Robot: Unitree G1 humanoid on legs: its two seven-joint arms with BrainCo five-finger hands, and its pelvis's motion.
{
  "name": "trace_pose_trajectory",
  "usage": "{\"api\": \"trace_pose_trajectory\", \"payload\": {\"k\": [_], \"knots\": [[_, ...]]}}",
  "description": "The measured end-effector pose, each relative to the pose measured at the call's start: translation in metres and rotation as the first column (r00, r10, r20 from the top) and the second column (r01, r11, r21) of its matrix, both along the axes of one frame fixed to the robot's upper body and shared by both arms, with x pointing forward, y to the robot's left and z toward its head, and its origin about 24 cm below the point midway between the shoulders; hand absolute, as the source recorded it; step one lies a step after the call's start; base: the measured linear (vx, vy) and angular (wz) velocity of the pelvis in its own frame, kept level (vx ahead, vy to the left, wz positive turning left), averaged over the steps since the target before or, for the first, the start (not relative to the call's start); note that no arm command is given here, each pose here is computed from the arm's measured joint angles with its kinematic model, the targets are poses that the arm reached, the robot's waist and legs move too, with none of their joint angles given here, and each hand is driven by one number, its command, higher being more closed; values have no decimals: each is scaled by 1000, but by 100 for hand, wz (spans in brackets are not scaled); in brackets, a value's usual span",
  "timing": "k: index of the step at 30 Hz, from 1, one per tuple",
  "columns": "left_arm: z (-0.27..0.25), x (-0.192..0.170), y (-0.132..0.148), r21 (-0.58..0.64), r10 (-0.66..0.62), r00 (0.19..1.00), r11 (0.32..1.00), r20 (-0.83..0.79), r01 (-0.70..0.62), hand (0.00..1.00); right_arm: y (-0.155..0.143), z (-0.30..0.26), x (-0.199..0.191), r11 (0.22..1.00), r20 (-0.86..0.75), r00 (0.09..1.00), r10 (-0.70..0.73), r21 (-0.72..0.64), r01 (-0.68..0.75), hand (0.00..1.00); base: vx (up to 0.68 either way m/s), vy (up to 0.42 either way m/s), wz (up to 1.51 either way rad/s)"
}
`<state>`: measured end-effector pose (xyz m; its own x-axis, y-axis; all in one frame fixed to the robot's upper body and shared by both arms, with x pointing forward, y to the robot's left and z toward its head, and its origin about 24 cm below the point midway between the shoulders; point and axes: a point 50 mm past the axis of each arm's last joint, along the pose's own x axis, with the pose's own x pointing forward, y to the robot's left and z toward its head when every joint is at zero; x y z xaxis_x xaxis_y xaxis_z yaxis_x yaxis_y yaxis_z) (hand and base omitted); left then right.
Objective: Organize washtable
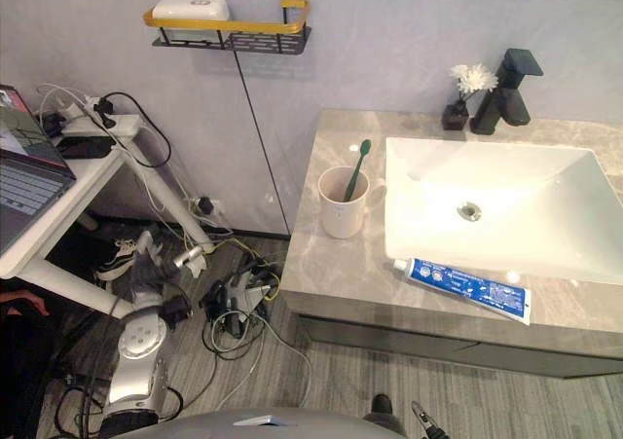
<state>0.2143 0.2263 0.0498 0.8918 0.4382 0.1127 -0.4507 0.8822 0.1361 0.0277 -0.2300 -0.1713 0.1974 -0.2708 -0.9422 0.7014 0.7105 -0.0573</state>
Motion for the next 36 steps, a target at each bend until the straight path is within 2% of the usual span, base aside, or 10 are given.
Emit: {"api": "trace_pose_trajectory", "payload": {"k": [5, 9, 13, 16, 17, 19, 21, 28, 31, 36], "knots": [[71, -2, -34, 130, -117, 944, 988, 308, 80, 0, 4, -1, -10, 999, -16, 999, 34, 13, -34, 0, -60, 9, -6], [119, -6, -89, 254, -369, 782, 927, 502, 274, 0, 3, -1, -25, 999, -43, 998, 37, 12, -36, 0, -13, -7, -5], [141, -15, -140, 406, -626, 568, 779, 535, 477, 0, 3, -1, -28, 999, -41, 998, 38, 14, -38, 0, 3, 4, -8], [148, -25, -184, 533, -797, 352, 595, 491, 602, 0, 3, -1, -28, 999, -35, 999, 41, 17, -40, 0, 3, 1, -7], [149, -27, -200, 582, -851, 271, 509, 449, 634, 0, 3, -1, -28, 999, -35, 999, 41, 17, -40, 0, -6, 2, -6], [148, -28, -220, 643, -910, 177, 392, 374, 658, 0, 2, -1, -27, 999, -33, 999, 40, 18, -40, 0, -13, 3, -5], [146, -25, -234, 673, -940, 124, 316, 318, 668, 0, 2, 0, -27, 999, -31, 999, 39, 18, -39, 0, -12, 3, -9], [130, -14, -284, 733, -996, 37, 87, 84, 674, 0, 1, 0, -22, 999, -6, 999, 33, 11, -33, 0, -1, 3, -6], [124, -11, -296, 745, -999, 33, 35, 17, 667, 0, 1, 0, -22, 999, -7, 1000, 29, 14, -29, 0, -1, 1, -2], [103, 9, -311, 739, -985, 102, -34, -138, 672, 0, 1, 0, -24, 1000, -3, 1000, -18, 15, 18, 0, -12, 5, -9]]}}
